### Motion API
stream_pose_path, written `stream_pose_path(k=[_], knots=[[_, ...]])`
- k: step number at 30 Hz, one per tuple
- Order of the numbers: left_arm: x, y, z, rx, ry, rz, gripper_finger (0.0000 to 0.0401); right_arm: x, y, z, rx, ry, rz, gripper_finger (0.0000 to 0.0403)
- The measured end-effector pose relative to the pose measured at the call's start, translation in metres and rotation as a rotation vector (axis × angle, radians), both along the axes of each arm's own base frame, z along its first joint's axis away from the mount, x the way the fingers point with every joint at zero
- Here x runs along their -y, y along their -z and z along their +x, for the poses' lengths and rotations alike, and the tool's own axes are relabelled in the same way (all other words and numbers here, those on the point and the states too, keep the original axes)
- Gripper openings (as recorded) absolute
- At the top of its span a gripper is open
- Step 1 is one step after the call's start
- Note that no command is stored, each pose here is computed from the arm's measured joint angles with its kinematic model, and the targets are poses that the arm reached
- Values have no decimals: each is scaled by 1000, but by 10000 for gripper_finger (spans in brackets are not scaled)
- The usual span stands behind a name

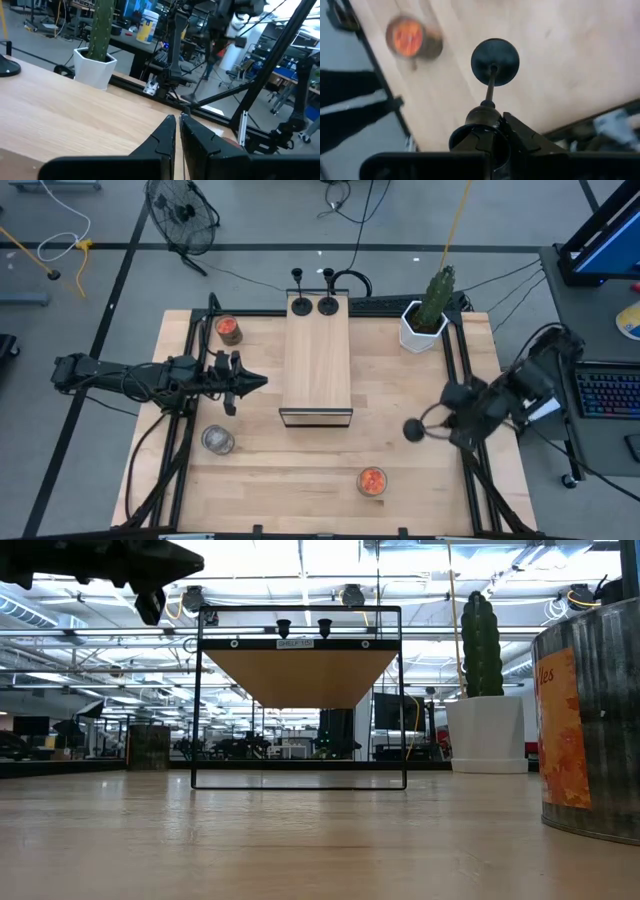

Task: Pick & Place candle stick holders
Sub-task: Put the black candle holder on the shelf

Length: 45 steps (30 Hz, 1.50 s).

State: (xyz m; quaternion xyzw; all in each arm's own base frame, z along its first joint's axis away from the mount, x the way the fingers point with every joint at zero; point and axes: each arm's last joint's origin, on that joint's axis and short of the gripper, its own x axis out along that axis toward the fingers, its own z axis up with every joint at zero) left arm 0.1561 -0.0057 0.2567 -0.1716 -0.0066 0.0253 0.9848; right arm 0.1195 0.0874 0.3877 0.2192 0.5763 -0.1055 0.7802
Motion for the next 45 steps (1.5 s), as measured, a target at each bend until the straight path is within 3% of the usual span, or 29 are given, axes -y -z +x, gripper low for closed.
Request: stream_pose_path(k=[4,17,23,30,36,45], knots=[[-1,0,0,0,-44,-3,31,14,-15,15,86,-7,-71,12],[-5,-4,-1,40,-164,9,31,70,-48,85,149,-173,-342,12],[-5,-4,-1,40,-170,29,31,100,-70,112,203,-202,-437,12],[-5,-4,-1,40,-175,25,31,137,-75,149,247,-250,-558,12],[-5,-4,-1,40,-174,21,31,171,-72,173,319,-263,-539,12],[-5,-4,-1,40,-174,18,31,209,-62,182,368,-205,-408,12]])
